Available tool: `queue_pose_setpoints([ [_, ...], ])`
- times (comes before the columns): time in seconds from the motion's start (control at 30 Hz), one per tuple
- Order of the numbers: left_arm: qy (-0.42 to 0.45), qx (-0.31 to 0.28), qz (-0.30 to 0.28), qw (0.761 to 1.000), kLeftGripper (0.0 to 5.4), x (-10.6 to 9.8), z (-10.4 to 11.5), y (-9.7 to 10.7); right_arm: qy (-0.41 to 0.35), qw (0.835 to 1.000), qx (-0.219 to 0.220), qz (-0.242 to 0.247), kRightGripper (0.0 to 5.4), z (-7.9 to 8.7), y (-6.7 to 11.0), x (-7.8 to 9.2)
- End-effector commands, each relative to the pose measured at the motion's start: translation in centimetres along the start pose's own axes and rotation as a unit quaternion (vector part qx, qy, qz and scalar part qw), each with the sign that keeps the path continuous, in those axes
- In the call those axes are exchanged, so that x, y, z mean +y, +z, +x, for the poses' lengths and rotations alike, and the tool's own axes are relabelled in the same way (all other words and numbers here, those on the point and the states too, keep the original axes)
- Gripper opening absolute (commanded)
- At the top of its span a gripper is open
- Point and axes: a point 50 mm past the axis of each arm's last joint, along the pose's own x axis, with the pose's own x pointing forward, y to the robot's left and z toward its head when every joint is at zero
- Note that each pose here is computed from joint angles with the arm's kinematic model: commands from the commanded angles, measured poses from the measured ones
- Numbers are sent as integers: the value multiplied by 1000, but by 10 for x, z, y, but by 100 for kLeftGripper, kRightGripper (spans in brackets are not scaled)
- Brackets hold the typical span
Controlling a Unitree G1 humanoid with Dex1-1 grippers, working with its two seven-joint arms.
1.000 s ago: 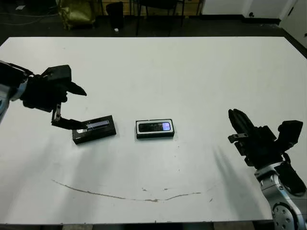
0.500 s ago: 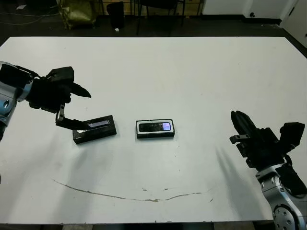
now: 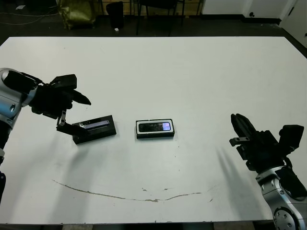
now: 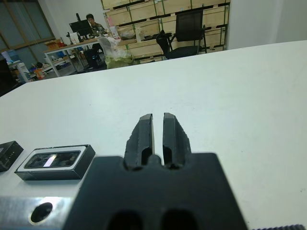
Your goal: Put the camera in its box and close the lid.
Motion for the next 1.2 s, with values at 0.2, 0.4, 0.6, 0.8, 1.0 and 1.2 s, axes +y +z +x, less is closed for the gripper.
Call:
queue_pose_setpoints([
  [0.2,-14,25,-20,999,538,-2,11,-8,-6,1000,22,9,0,-3,-6,-3],
  [0.4,-14,31,-10,999,538,-4,16,-9,-7,1000,26,9,0,-4,-5,-3],
  [0.6,-21,46,4,999,538,-7,25,-18,-10,999,31,0,0,-5,-6,-3],
  [0.8,-31,53,-3,998,538,-10,31,-25,-10,999,34,-2,0,-7,-5,-2],
  [1.0,-33,65,-6,997,538,-13,34,-30,-6,1000,30,5,0,-6,-7,-4],
  [1.2,-32,71,3,997,538,-15,36,-33,-4,999,31,2,0,-6,-7,-4],
])
